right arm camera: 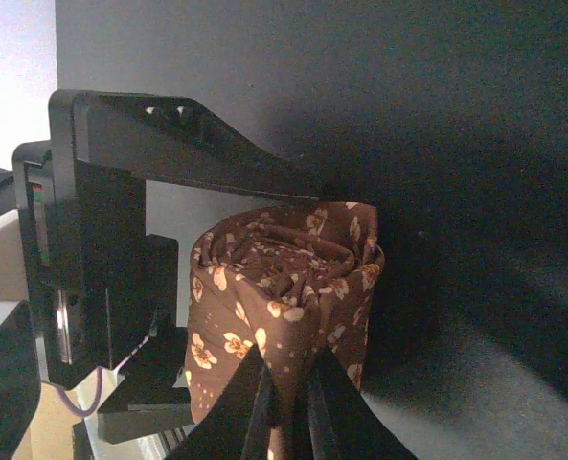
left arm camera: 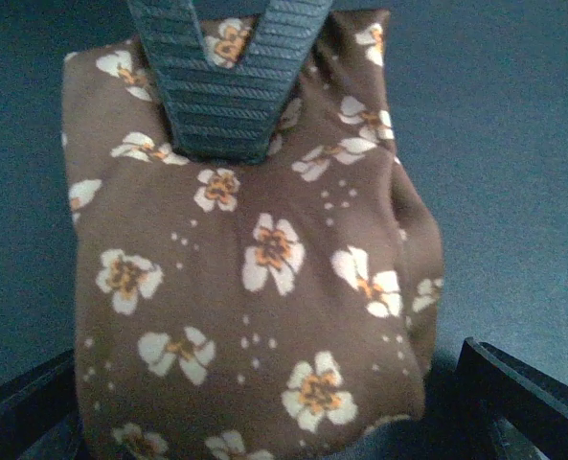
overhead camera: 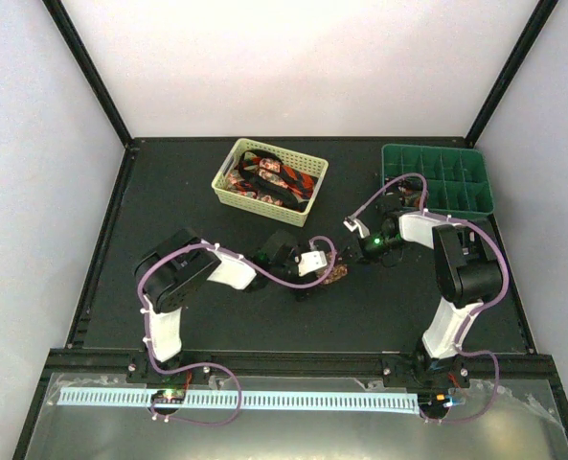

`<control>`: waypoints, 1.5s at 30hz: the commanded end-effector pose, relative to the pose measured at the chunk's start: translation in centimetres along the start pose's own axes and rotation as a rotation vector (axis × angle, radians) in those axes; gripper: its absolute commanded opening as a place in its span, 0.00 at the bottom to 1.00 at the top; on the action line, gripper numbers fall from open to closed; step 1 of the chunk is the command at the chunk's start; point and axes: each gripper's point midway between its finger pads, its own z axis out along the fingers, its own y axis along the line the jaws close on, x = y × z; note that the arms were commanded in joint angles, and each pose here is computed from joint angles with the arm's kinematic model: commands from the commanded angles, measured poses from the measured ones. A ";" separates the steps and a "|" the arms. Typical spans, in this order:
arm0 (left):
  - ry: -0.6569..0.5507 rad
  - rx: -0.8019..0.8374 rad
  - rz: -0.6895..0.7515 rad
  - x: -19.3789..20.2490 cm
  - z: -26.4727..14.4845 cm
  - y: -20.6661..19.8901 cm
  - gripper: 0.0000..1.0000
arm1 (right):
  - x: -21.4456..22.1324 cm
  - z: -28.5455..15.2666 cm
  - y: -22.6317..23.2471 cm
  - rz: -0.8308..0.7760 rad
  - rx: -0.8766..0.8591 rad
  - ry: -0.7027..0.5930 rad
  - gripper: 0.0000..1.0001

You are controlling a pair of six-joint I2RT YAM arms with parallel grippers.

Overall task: Roll the ties
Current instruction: Pick up the tie from the center of the board, then place the tie in the storage box.

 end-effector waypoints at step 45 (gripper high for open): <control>-0.118 0.046 -0.092 -5.5 -11.5 0.6 0.99 | -4.7 -21.7 5.7 -1.078 0.681 -0.033 0.02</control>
